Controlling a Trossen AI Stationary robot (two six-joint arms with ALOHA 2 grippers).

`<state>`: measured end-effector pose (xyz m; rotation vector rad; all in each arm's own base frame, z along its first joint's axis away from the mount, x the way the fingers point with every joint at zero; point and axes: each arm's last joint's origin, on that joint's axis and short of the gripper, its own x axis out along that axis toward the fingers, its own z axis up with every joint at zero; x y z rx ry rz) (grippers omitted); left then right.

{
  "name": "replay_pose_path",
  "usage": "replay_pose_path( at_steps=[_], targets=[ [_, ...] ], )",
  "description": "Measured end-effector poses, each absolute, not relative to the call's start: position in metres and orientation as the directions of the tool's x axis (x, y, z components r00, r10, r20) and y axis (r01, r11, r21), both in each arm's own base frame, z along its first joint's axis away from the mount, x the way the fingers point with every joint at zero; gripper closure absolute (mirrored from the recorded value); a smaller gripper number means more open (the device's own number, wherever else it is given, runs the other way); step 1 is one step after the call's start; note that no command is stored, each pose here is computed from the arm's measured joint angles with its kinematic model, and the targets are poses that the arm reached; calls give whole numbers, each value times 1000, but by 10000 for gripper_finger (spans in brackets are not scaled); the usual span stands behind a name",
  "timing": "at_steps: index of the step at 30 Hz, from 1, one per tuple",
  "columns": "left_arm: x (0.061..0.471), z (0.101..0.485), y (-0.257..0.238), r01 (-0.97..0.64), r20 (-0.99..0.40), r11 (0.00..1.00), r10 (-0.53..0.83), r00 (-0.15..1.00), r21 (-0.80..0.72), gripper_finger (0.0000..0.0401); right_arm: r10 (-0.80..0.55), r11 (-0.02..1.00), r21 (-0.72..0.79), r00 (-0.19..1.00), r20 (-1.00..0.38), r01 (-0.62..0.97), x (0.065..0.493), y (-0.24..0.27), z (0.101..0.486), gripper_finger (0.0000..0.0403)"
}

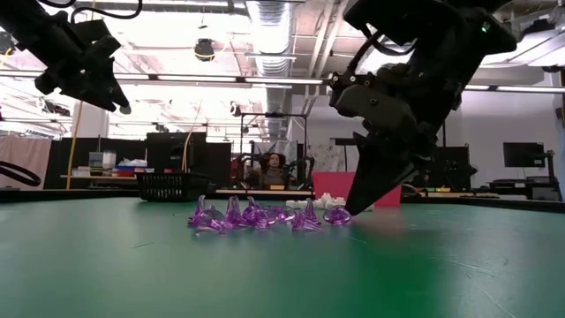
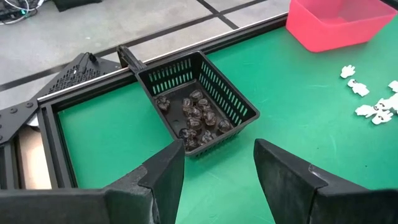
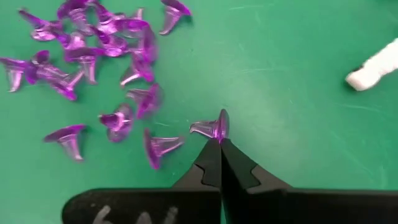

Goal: Sort Halloween decoration
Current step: Put the pink witch hat toy into the orange bin

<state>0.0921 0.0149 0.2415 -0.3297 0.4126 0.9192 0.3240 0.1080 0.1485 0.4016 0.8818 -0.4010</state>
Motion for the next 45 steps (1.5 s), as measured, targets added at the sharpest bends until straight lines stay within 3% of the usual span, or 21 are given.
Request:
replay_pose_path(
  at_steps=[16, 22, 34, 45],
  targets=[
    [92, 242, 15, -819, -477, 566, 695, 538, -99, 218, -129, 883, 181, 596, -793, 432, 340, 131, 192, 387],
    [92, 241, 15, -819, -477, 566, 695, 538, -99, 218, 20, 916, 230, 538, -843, 327, 335, 154, 210, 387],
    [92, 242, 15, -819, -477, 566, 695, 538, -99, 218, 248, 866, 336, 266, -932, 370, 278, 225, 216, 387],
    [92, 242, 15, -825, -468, 557, 708, 530, -93, 218, 332, 773, 377, 181, -926, 511, 211, 278, 229, 387]
  ],
)
